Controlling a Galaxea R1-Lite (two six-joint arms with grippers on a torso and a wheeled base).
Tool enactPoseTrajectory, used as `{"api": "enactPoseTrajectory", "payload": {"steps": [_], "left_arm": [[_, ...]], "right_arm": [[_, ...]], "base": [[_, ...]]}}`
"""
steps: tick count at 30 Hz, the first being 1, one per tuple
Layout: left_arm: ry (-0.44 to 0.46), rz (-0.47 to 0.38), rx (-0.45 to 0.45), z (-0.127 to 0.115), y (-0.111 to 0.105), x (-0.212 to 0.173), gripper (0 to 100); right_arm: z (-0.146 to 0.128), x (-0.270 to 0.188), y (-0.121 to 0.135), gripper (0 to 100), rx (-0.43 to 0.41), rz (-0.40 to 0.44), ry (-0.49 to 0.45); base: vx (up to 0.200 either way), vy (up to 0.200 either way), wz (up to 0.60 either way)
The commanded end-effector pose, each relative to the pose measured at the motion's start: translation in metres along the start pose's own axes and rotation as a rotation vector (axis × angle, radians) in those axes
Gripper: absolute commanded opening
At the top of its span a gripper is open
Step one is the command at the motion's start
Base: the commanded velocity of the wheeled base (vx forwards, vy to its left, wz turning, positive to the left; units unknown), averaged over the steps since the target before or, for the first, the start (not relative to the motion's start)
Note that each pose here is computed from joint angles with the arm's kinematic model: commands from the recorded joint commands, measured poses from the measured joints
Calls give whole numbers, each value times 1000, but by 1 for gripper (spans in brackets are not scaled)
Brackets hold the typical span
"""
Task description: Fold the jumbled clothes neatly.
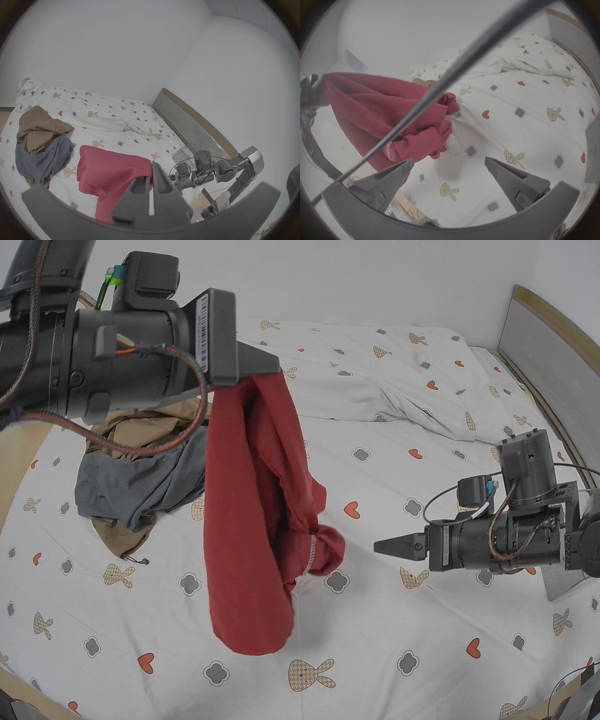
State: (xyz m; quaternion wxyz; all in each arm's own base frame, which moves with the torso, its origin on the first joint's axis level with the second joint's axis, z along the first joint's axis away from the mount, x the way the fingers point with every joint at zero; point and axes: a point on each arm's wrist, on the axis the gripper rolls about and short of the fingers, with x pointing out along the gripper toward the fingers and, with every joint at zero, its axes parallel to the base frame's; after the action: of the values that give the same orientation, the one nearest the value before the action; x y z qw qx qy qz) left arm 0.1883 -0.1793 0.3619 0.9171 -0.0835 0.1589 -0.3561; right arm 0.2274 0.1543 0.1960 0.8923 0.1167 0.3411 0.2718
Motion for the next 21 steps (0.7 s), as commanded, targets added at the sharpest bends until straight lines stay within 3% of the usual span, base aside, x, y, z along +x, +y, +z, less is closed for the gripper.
{"api": "enactPoseTrajectory", "payload": {"steps": [1,14,18,21], "left_arm": [[18,-26,9,-4,-8,2,0],[35,-39,30,-12,-26,5,0],[42,-37,30,-13,-25,9,0],[44,-38,31,-14,-26,9,0]], "right_arm": [[-10,22,10,100,-27,18,71],[-14,25,44,100,-95,92,78],[-19,26,55,100,-126,68,65],[-26,33,62,100,-203,40,68]], "base": [[0,0,0],[0,0,0],[0,0,0],[0,0,0]]}}
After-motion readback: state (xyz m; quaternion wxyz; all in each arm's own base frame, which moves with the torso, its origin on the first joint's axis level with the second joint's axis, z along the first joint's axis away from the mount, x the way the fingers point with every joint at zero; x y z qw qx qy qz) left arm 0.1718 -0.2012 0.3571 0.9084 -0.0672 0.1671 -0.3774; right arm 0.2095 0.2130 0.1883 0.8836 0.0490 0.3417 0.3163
